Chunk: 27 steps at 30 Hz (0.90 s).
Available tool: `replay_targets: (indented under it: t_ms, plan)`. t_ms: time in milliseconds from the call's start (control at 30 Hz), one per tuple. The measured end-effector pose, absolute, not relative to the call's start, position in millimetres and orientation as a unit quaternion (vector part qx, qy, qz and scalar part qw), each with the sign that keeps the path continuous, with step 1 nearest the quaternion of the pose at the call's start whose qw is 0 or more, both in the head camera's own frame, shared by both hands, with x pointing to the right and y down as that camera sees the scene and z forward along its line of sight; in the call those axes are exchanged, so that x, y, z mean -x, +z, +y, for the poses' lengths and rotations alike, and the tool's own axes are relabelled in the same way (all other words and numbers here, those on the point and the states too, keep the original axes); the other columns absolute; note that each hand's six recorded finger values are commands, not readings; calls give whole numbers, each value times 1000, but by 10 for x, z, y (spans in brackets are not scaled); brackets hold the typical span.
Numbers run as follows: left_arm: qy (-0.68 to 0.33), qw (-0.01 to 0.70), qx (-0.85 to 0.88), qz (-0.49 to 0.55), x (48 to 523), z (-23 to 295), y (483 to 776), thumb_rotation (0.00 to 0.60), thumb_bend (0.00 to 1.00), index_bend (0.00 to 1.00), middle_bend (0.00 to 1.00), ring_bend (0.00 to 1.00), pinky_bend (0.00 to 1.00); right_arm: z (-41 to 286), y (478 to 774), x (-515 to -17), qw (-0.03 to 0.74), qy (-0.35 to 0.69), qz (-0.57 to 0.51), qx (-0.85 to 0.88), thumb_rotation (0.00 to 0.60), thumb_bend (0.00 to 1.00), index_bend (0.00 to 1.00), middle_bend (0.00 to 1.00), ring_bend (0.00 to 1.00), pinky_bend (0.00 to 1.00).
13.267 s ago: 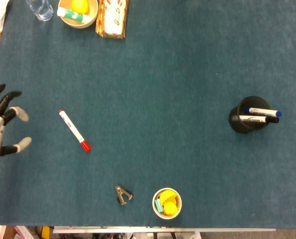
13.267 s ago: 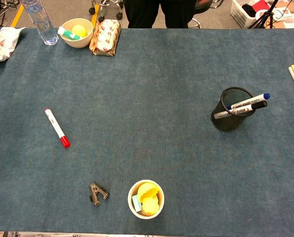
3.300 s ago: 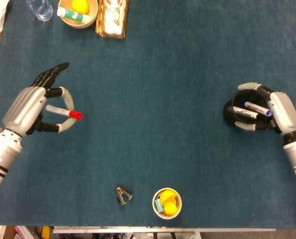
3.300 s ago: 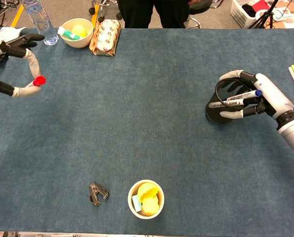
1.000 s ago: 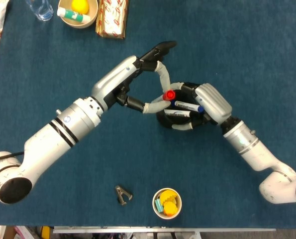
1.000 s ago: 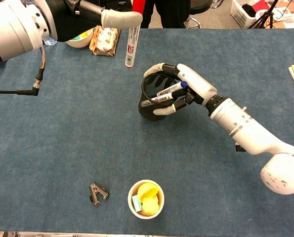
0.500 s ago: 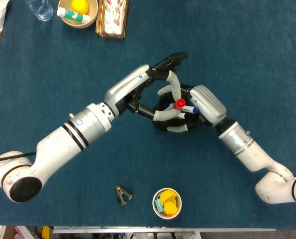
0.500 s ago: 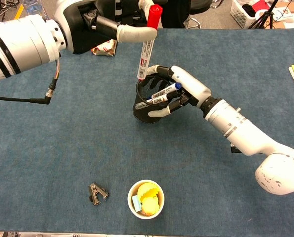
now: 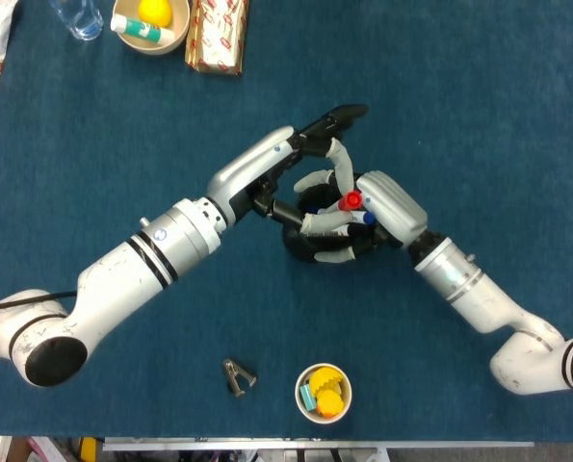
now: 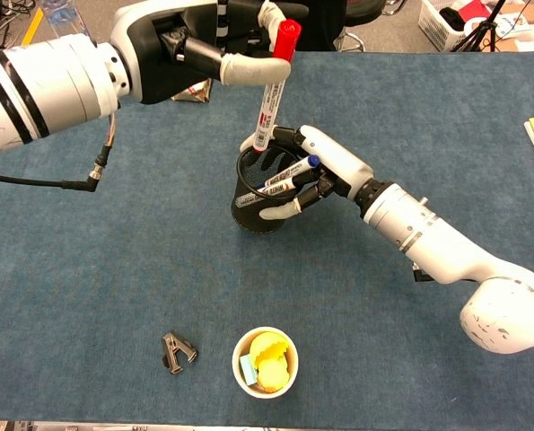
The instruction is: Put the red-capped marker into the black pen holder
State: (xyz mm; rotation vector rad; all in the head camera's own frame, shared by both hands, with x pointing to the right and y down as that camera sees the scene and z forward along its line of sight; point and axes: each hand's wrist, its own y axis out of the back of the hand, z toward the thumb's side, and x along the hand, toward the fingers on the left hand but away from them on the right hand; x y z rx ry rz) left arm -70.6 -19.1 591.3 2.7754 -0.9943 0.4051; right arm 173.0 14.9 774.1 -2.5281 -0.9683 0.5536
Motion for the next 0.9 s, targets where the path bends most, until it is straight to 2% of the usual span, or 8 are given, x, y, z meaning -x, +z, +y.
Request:
replay_targets:
  t_ms: [200,433,500,900]
  plan:
    - [138,82,-930,-330,700,-179,5917,600,268,652,29,0,44,145,7731,-1709,189,195,-344,899,600,0,522,569,473,461]
    - [137,83,-931,-329,699,-165,5927,600,268,479,29,0,44,147,7730,-1719,192,196,-344,898,600,0,522,569,474,461]
    - [137,83,-931,-328,700,-164,5932,600,268,456,29,0,44,147,7730,-1720,192,196,-344,898,600,0,522,569,474,461]
    - [137,89,-929,-332,731,-166,5957,600,268,439,27,0,44,158,7743,-1736,195,199,-344,897,600,0,521,569,474,461]
